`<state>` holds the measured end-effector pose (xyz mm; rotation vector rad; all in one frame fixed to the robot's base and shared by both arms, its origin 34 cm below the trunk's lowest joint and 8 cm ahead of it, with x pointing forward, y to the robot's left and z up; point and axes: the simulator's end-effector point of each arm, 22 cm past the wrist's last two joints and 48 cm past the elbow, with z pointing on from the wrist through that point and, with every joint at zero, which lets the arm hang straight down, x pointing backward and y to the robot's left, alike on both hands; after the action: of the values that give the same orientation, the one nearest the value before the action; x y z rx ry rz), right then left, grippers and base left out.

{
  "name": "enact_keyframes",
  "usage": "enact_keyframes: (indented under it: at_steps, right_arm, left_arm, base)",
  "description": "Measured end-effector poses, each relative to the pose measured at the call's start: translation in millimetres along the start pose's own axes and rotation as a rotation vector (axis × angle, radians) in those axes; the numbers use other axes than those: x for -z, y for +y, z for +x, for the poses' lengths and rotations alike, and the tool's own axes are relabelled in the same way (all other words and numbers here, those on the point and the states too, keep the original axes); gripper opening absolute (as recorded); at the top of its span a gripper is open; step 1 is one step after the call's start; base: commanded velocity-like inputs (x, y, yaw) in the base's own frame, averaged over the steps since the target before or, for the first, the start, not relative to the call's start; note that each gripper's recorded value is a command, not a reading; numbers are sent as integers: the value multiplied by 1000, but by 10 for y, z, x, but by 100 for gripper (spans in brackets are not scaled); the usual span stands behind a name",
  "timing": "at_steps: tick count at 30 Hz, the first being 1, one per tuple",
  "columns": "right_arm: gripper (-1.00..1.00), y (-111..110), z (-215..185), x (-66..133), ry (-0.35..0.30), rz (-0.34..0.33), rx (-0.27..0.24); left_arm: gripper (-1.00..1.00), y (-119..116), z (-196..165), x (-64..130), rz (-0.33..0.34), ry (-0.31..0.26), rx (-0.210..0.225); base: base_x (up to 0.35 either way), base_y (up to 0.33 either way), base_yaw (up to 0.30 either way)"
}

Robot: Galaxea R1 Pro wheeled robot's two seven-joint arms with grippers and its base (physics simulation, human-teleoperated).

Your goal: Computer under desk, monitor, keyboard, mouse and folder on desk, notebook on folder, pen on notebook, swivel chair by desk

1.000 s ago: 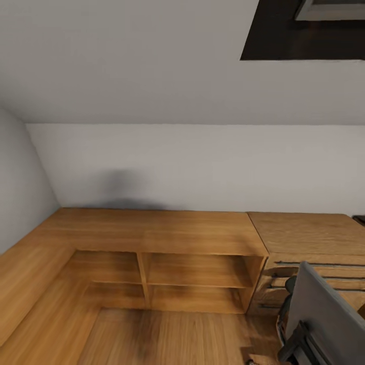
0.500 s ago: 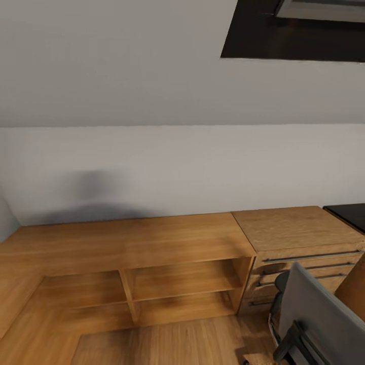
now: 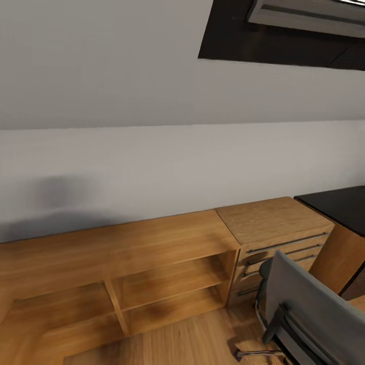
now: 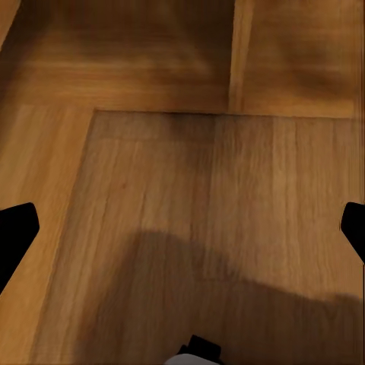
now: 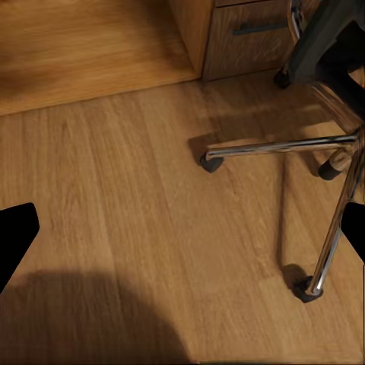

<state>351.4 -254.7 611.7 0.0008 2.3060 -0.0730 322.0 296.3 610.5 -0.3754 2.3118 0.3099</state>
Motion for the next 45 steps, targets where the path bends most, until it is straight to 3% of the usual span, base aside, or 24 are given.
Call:
enact_keyframes:
  at_steps: [11, 19, 24, 35, 45]
  right_arm:
    - [100, 30, -59, 153, -85, -9, -10]
    - [100, 57, -100, 281, -147, -14, -20]
    - [100, 67, -81, 309, -148, -15, -22]
    - [100, 70, -44, 335, -141, -16, -22]
    - [100, 77, -41, 337, -141, -17, -21]
  left_arm:
    - [100, 34, 110, 90, 6, 10, -10]
    - [100, 127, 54, 257, 29, -88, -25]
    - [100, 247, -4, 342, 34, -150, -52]
    - [100, 138, 34, 392, 102, -155, -115]
    - [100, 92, 40, 404, 116, -156, -122]
  base:
    - [0, 7, -300]
    - [0, 0, -300]
    - [0, 0, -300]
    - [0, 31, -300]
    - [0, 248, -300]
